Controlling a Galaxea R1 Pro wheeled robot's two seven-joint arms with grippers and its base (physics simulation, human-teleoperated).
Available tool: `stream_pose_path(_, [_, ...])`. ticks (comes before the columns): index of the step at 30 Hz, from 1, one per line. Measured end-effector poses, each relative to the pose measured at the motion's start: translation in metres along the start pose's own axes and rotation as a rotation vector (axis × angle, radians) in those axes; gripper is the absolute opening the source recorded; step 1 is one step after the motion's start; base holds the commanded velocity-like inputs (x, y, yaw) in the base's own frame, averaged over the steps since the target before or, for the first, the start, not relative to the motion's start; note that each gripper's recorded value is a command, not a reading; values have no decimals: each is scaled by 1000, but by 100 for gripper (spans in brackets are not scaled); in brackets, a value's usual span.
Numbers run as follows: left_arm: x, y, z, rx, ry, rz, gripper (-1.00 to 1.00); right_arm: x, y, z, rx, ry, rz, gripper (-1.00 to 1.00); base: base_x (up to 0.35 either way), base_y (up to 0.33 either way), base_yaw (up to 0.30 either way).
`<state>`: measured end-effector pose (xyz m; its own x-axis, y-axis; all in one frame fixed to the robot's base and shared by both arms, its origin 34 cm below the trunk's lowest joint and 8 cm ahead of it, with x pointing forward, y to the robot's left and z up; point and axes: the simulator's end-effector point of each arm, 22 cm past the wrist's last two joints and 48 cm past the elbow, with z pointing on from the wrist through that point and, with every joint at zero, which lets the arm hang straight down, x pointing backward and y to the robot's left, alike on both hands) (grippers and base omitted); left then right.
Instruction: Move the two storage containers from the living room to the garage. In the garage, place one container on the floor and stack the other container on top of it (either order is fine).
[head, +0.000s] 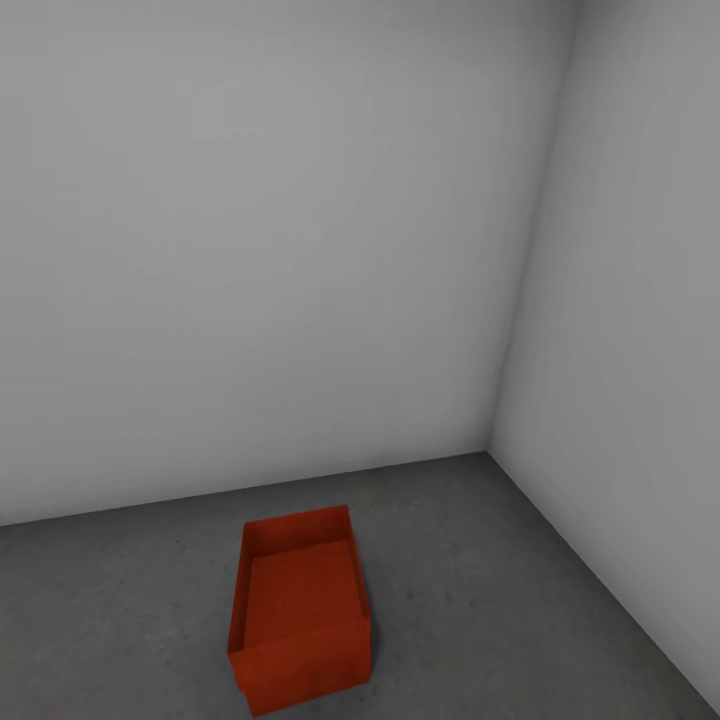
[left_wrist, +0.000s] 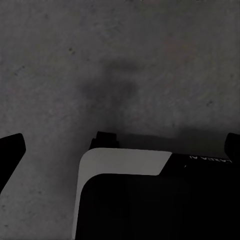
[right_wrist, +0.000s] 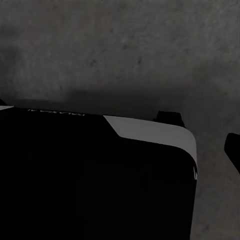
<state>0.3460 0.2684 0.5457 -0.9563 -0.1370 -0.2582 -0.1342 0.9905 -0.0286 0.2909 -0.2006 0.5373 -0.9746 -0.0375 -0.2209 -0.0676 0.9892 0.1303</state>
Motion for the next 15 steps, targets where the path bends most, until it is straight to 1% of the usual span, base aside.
stream_pose_path(6, [0,0,0,0,0,0,100,1,-2,0,7,3,1,100,0,0,0])
stream_pose_path(10, [0,0,0,0,0,0,100,0,-4,0,12,1,-13,100,0,0,0])
stream_pose_path(15, [-1,0,0,0,-1,0,100,0,-3,0,12,0,-13,100,0,0,0])
